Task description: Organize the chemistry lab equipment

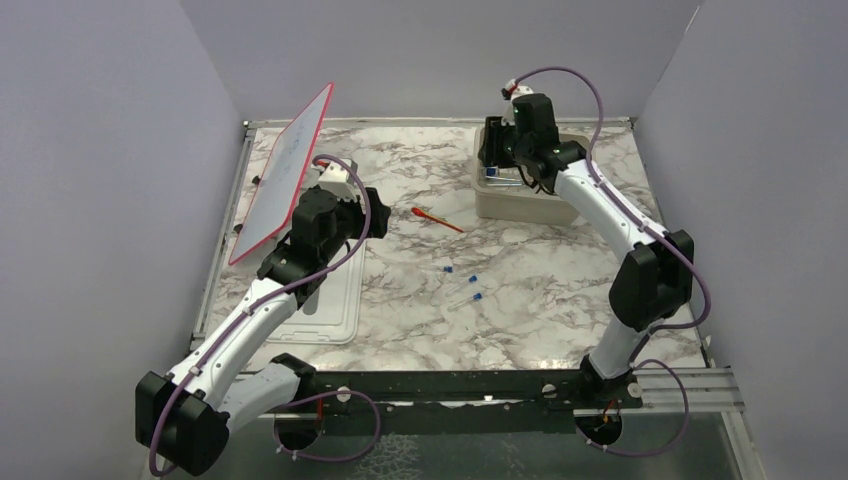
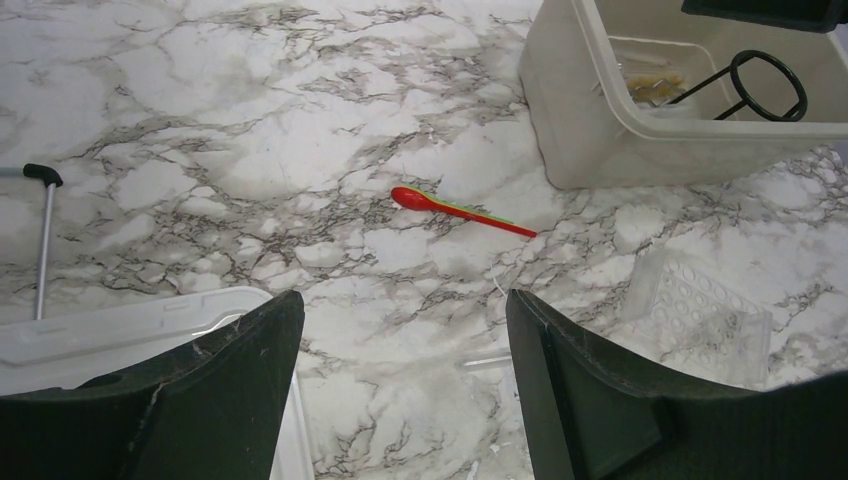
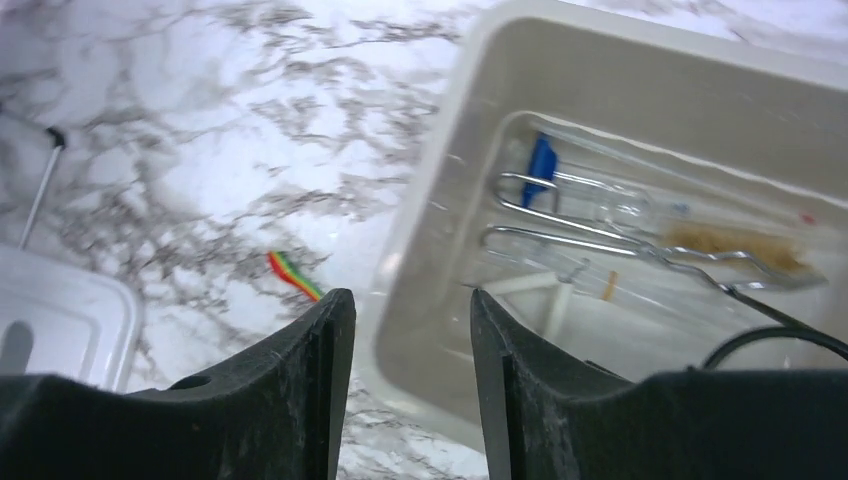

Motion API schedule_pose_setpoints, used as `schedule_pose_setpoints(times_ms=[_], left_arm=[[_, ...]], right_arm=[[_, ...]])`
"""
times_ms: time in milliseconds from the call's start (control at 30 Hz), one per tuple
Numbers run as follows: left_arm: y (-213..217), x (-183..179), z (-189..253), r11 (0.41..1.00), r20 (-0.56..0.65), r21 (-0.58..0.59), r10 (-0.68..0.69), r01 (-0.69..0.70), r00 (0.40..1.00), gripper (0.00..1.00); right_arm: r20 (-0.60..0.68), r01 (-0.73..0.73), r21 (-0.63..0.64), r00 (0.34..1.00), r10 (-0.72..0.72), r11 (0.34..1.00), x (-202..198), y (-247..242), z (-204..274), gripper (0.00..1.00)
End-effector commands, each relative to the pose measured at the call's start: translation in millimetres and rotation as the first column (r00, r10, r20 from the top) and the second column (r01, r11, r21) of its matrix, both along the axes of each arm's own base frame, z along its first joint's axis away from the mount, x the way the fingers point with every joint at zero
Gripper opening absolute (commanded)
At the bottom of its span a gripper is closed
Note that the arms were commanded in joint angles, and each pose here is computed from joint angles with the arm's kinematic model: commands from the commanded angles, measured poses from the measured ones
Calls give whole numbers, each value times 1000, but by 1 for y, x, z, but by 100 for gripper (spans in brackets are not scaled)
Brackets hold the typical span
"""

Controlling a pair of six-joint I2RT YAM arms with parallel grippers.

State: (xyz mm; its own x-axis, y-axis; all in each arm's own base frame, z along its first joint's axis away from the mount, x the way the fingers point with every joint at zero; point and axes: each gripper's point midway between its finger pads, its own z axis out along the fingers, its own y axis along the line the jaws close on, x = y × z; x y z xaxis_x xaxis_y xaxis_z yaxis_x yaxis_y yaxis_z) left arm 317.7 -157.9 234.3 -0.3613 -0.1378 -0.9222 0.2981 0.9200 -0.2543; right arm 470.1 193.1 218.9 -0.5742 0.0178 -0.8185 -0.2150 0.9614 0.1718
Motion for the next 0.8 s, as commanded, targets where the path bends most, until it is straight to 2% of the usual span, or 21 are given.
schedule_pose_setpoints(times_ms=[0,167,233,367,533,767], left_arm=[[8,4,26,999,68,-19,47,-46,997,77],[14,4,29,997,79,-24,82,-80,994,77],[16,4,28,996,82,-23,92,-90,992,77],[18,5,28,995,81,-22,99,-97,992,77],[20,6,26,993,80,-17,115,-114,990,77],[21,7,24,993,75,-11,120,-119,990,77]], right_arm=[[73,-254,-15,964,254,967,-20,55,16,53],[8,-417,-133,907,421,899,-37,98,-23,60],[-32,-468,-188,882,470,864,-44,113,-41,66],[-114,-517,-225,856,504,826,-50,131,-78,71],[-215,-537,-224,841,496,813,-46,136,-121,70],[-315,-549,-243,824,471,799,-43,134,-172,59]])
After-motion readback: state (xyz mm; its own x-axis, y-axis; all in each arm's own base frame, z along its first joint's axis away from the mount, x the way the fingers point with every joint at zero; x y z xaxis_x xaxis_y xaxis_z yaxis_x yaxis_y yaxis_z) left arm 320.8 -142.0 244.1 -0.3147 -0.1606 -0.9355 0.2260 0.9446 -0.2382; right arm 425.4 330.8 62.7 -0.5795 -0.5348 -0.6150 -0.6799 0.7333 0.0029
